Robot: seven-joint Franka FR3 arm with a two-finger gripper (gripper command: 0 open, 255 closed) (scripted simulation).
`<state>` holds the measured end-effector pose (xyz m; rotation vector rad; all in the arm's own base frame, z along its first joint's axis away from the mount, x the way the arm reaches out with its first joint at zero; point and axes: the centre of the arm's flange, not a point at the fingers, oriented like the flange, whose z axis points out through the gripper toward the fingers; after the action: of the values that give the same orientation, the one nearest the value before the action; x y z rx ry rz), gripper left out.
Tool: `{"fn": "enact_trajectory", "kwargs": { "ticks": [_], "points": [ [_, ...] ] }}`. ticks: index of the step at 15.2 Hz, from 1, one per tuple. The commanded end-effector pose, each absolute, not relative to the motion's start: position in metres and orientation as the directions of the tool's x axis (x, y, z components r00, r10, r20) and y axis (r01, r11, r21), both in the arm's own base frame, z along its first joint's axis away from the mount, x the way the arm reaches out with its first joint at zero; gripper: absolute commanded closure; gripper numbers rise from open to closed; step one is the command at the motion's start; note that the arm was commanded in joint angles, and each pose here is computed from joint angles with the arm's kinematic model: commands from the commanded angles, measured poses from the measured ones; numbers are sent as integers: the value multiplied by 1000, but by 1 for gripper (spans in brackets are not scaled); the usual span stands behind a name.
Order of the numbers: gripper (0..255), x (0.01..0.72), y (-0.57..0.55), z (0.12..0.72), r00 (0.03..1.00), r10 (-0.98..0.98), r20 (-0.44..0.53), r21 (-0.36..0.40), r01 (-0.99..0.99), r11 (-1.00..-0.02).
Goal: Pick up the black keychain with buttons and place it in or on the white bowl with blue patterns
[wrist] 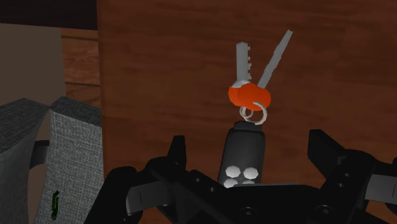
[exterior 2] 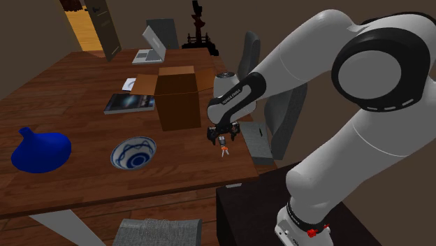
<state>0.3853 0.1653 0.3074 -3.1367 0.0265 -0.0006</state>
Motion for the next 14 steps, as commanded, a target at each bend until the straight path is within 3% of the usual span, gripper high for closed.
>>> {"fn": "enact_trajectory", "kwargs": {
  "ticks": [1,2,3,14],
  "points": [
    [0,385,165,307,1000,-17,0,-5,-17,-1000],
    [0,385,165,307,1000,-17,0,-5,-17,-1000],
    [255,385,165,307,1000,-17,0,-5,-17,-1000],
    [255,385,165,318,1000,-17,0,-5,-17,-1000]
  ]
}}
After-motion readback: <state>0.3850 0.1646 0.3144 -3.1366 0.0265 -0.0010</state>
